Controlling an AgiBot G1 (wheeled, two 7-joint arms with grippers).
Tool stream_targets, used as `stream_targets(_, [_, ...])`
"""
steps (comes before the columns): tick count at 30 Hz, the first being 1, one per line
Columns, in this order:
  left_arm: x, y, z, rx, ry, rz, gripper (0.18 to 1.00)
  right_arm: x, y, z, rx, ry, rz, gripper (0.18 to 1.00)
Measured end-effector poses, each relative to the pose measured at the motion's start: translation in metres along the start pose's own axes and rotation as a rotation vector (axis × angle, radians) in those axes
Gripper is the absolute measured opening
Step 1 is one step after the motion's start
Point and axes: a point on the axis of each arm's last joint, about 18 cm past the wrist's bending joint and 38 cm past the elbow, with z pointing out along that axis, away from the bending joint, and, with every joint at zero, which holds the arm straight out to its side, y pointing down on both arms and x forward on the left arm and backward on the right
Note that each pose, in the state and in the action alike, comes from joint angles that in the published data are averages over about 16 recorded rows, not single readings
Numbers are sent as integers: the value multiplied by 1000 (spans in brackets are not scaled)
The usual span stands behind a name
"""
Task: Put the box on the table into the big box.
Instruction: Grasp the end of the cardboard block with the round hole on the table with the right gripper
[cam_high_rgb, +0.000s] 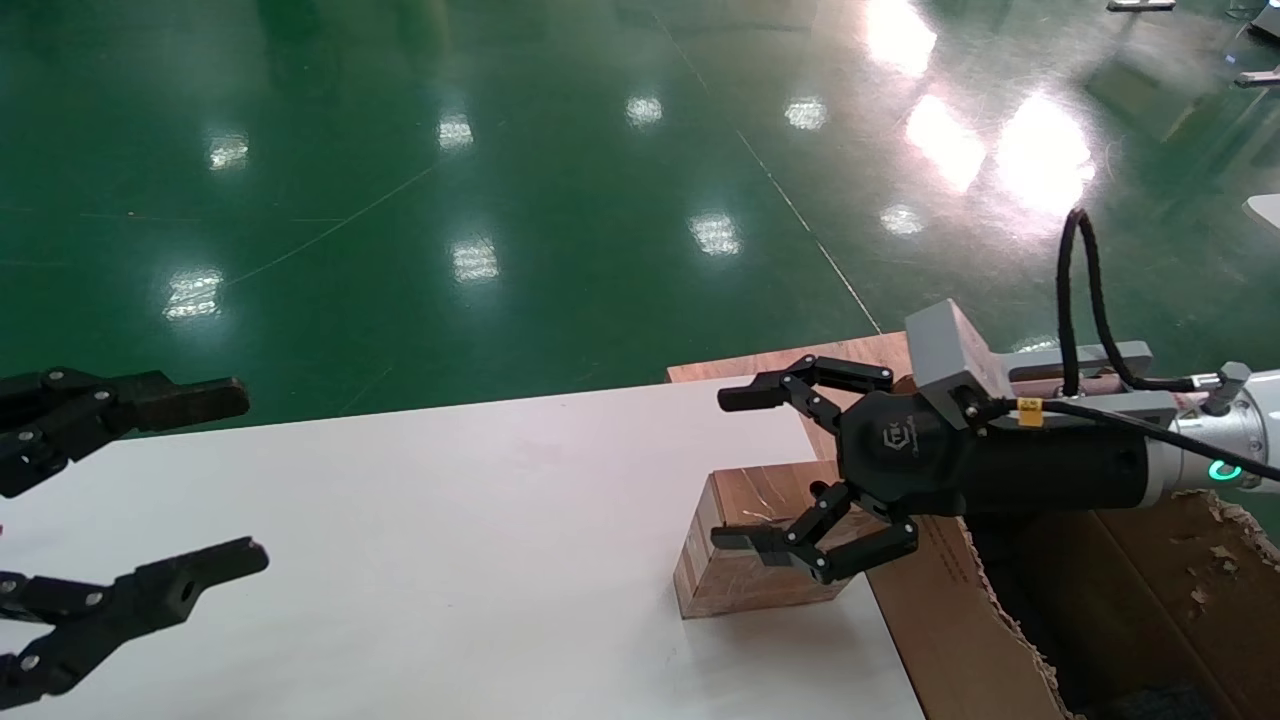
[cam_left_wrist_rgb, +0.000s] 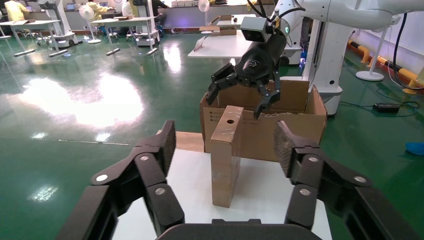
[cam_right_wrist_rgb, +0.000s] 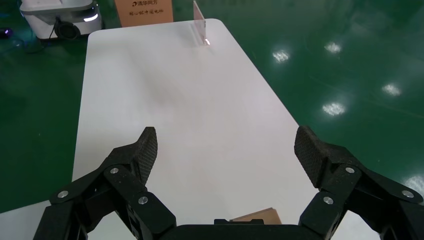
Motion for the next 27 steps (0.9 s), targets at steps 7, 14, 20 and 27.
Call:
stream_targets(7, [0,0,0,0,0,0,661,3,5,-6,-30,18,-29,1001])
stream_targets(14, [0,0,0,0,0,0,500,8,16,-13,-78,30,-71,1001])
stream_targets(20, [0,0,0,0,0,0,377,13,30,-19,-126,40,-96,1001])
stream_targets(27, [0,0,0,0,0,0,272,19,47,-26,-179,60,-109,1001])
